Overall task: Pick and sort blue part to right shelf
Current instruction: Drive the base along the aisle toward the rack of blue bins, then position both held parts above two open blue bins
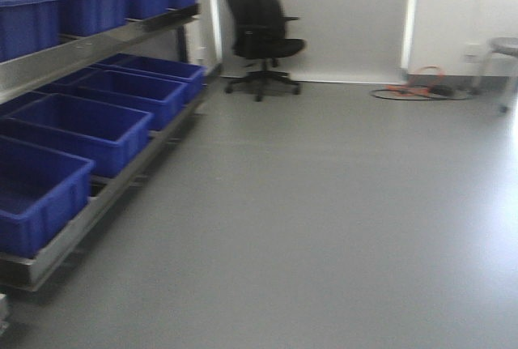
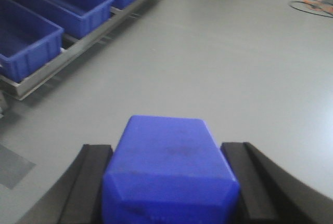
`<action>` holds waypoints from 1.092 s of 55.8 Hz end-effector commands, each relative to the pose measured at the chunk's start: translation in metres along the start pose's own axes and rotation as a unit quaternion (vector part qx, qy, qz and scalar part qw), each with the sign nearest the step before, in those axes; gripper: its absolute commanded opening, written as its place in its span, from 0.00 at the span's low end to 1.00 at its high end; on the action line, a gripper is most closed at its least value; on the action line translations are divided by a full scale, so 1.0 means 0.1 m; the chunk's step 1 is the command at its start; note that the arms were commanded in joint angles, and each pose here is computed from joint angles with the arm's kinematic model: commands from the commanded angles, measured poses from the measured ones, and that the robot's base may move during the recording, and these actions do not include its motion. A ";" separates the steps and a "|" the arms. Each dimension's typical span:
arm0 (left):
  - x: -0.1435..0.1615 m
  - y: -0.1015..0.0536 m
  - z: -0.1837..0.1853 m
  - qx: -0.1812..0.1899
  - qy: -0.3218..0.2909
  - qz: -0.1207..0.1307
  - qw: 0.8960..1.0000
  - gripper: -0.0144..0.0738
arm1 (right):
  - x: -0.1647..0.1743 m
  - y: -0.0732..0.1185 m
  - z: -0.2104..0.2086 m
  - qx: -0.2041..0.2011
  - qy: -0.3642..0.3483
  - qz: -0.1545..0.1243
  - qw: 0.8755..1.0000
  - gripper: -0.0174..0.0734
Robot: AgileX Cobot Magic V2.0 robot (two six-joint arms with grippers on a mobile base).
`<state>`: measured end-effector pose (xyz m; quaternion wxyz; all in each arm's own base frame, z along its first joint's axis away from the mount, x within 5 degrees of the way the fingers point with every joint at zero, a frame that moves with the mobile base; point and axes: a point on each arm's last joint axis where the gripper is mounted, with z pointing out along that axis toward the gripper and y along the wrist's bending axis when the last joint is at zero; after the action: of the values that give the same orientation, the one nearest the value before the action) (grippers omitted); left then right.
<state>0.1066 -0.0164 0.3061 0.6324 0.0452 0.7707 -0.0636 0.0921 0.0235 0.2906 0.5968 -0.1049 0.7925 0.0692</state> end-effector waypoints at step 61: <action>-0.11 0.00 0.16 -0.002 -0.016 -0.005 1.000 0.50 | -0.18 0.00 -0.03 -0.001 -0.060 -0.009 0.998 0.45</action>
<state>0.1217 -0.0183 0.2963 0.5994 0.0457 0.7968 -0.0613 0.0921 0.0235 0.2906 0.5968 -0.1049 0.7925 0.0692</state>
